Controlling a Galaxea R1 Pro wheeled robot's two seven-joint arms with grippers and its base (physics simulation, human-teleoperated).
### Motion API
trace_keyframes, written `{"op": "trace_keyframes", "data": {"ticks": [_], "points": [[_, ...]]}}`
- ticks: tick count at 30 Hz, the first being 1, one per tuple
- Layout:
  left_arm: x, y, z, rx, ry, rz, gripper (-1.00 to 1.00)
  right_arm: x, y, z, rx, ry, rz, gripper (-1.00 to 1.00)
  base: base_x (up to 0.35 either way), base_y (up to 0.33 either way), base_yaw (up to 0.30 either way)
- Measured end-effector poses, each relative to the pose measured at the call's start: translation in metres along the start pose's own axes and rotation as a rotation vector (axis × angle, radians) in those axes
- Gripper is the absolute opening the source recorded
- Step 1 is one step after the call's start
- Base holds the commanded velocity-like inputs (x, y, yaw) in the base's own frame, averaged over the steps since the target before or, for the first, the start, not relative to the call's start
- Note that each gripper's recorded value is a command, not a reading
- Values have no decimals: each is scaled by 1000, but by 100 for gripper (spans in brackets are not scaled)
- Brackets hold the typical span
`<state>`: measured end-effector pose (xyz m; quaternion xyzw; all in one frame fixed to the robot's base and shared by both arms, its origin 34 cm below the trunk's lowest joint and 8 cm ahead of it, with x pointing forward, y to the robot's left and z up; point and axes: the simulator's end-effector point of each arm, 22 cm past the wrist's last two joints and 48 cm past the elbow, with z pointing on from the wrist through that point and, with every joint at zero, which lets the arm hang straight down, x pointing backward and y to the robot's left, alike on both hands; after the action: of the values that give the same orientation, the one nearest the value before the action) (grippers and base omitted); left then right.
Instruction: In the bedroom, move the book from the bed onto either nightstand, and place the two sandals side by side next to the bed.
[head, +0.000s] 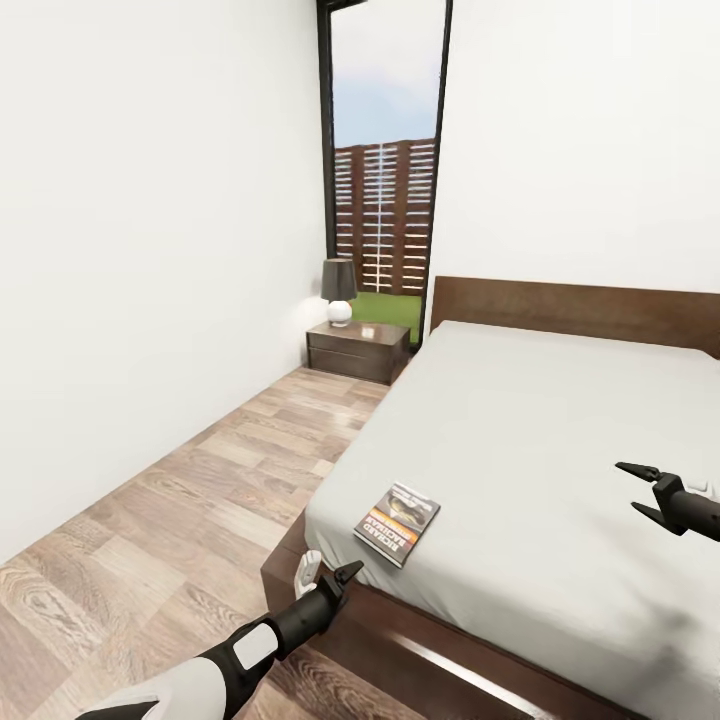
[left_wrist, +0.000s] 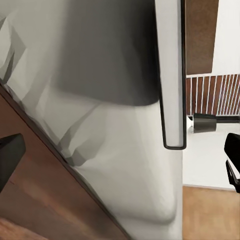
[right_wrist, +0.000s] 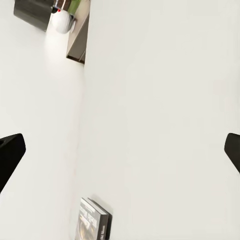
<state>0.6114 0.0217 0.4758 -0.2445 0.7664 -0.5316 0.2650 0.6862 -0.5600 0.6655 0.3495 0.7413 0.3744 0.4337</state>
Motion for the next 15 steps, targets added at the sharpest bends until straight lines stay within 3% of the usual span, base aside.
{"op": "trace_keyframes", "data": {"ticks": [15], "points": [[-1,1,0,-1,0,0,100,0,0,0,0,1,0,100,0,0,-3]]}}
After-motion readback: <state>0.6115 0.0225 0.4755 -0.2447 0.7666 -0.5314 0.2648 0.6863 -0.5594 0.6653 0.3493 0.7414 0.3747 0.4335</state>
